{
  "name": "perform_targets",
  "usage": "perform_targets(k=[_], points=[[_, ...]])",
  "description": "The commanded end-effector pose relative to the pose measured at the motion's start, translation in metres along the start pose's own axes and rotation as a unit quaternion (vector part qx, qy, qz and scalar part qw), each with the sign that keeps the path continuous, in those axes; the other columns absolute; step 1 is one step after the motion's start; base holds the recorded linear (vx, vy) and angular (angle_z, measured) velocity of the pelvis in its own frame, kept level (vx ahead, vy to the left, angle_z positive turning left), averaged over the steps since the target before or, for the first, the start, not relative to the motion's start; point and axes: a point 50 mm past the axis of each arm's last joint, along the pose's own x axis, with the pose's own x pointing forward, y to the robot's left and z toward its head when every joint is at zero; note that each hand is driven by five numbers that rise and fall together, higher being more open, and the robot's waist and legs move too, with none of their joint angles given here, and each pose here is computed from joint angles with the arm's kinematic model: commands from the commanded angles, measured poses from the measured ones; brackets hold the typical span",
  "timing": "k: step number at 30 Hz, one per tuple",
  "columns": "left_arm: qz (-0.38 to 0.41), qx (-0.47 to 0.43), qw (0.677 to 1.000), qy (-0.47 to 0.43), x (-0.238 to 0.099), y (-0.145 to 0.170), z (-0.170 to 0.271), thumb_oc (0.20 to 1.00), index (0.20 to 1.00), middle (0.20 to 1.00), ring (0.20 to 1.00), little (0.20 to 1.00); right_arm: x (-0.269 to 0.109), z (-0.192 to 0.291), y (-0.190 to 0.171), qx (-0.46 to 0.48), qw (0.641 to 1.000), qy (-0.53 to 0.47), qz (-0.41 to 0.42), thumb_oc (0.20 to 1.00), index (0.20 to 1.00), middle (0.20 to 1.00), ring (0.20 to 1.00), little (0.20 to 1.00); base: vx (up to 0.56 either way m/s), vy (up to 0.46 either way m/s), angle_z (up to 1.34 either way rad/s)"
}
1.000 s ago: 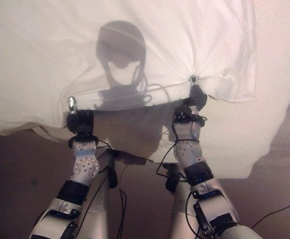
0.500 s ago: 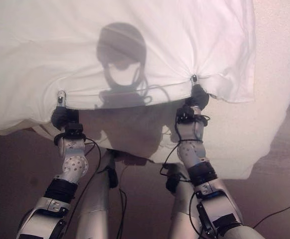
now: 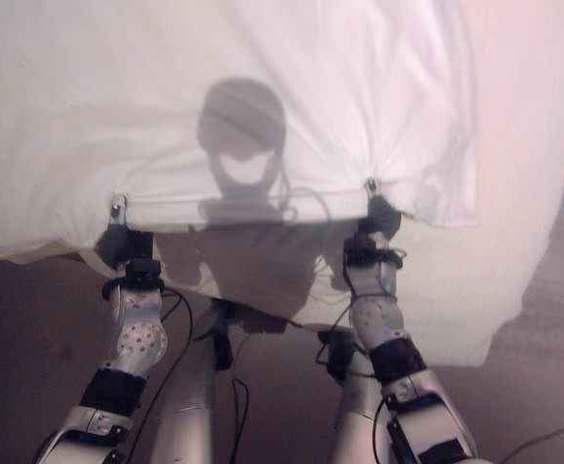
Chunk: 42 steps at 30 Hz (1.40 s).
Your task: Make the bed
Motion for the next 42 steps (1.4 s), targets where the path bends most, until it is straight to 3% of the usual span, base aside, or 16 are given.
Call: perform_targets(k=[1,3,8,13,17,22,29,37,42], points=[[0.033,-0.015,0.987,-0.157,0.006,0.026,0.074,0.2,0.2,0.2,0.2,0.2,-0.015,0.068,-0.068,-0.045,0.987,-0.122,-0.096,0.2,0.2,0.2,0.2,0.2,0.05,0.363,0.11],[0.014,0.032,0.986,-0.161,0.0,0.034,0.087,0.2,0.2,0.2,0.2,0.2,-0.023,0.065,-0.084,-0.067,0.986,-0.099,-0.112,0.2,0.2,0.2,0.2,0.2,0.08,0.411,-0.18],[0.011,0.042,0.987,-0.155,-0.011,0.046,0.089,0.2,0.2,0.2,0.2,0.2,-0.043,0.072,-0.117,-0.096,0.984,-0.076,-0.132,0.2,0.2,0.2,0.2,0.2,0.09,0.127,-0.12],[0.013,0.046,0.982,-0.183,-0.016,0.048,0.101,0.2,0.2,0.2,0.2,0.2,-0.041,0.069,-0.111,-0.115,0.986,-0.055,-0.104,0.2,0.2,0.2,0.2,0.2,0.06,0.179,0.02],[0.022,0.088,0.976,-0.198,-0.018,0.057,0.119,0.2,0.2,0.2,0.2,0.2,-0.056,0.062,-0.127,-0.116,0.984,-0.022,-0.13,0.2,0.2,0.2,0.2,0.2,0.15,0.59,-0.28],[-0.039,0.101,0.978,-0.18,-0.01,0.038,0.118,0.2,0.2,0.2,0.2,0.2,-0.08,0.082,-0.146,-0.157,0.973,-0.029,-0.166,0.2,0.2,0.2,0.2,0.2,0.06,0.548,0.27],[-0.083,0.15,0.974,-0.147,-0.009,0.025,0.111,0.2,0.2,0.2,0.2,0.2,-0.082,0.068,-0.143,-0.145,0.975,-0.021,-0.169,0.2,0.2,0.2,0.2,0.2,0.11,0.731,0.65],[-0.052,0.13,0.983,-0.115,-0.032,0.042,0.091,0.2,0.2,0.2,0.2,0.2,-0.087,0.077,-0.145,-0.166,0.974,-0.024,-0.154,0.2,0.2,0.2,0.2,0.2,0.01,0.271,-0.04],[-0.033,0.139,0.98,-0.136,-0.034,0.047,0.105,0.2,0.2,0.2,0.2,0.2,-0.086,0.08,-0.151,-0.161,0.971,-0.027,-0.176,0.2,0.2,0.2,0.2,0.2,0.0,0.538,-0.63]])
